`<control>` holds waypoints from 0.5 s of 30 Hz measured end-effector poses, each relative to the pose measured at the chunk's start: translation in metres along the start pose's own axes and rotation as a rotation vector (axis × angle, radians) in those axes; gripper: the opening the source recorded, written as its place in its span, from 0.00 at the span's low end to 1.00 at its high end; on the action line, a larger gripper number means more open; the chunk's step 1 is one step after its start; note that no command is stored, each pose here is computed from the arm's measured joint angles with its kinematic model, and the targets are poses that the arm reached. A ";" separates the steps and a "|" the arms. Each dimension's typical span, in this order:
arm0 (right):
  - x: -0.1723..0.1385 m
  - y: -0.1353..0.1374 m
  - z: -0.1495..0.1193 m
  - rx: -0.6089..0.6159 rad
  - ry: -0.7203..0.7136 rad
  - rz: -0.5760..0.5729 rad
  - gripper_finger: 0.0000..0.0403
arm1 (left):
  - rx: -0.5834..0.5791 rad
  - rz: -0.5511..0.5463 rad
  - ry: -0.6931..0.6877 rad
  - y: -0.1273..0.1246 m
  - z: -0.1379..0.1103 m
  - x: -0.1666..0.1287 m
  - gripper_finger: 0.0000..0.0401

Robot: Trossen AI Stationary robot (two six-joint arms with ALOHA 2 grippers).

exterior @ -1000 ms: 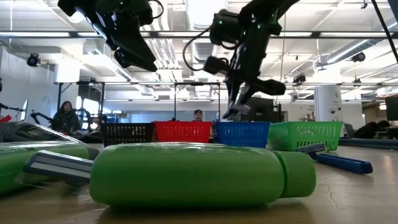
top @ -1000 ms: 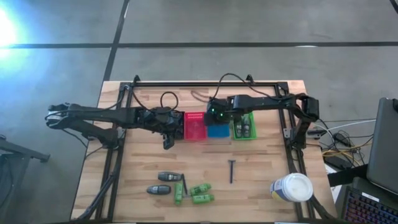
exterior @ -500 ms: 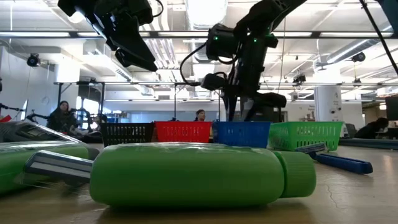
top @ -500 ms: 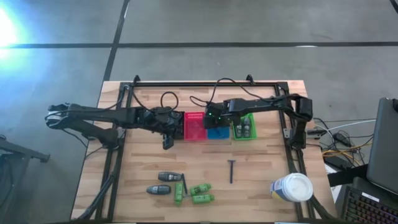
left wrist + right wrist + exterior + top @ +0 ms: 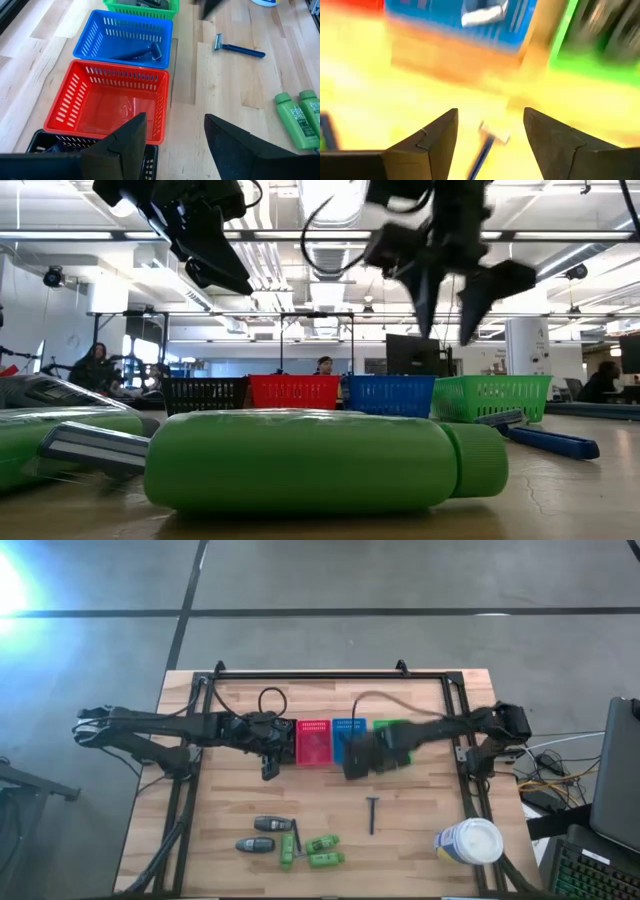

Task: Pick & Place Travel size toiletries
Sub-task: Put the blue razor into the blue basket

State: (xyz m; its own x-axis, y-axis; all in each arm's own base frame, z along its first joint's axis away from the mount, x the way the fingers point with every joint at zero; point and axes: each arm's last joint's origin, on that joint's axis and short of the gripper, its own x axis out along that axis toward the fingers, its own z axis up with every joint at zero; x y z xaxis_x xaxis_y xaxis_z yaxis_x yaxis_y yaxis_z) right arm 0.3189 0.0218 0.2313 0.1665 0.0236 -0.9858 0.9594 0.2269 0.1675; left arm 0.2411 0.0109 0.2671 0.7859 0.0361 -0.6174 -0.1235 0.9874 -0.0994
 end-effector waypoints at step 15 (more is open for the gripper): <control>0.066 0.021 -0.095 0.203 0.118 -0.113 0.54 | 0.026 -0.003 0.029 0.001 -0.010 0.005 0.51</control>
State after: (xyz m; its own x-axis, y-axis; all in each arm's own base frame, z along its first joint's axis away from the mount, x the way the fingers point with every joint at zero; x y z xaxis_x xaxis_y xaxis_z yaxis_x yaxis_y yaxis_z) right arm 0.3286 0.1206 0.1679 0.0398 0.1253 -0.9913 0.9984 0.0342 0.0444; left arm 0.2386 0.0106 0.2566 0.7683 0.0288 -0.6394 -0.1047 0.9912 -0.0811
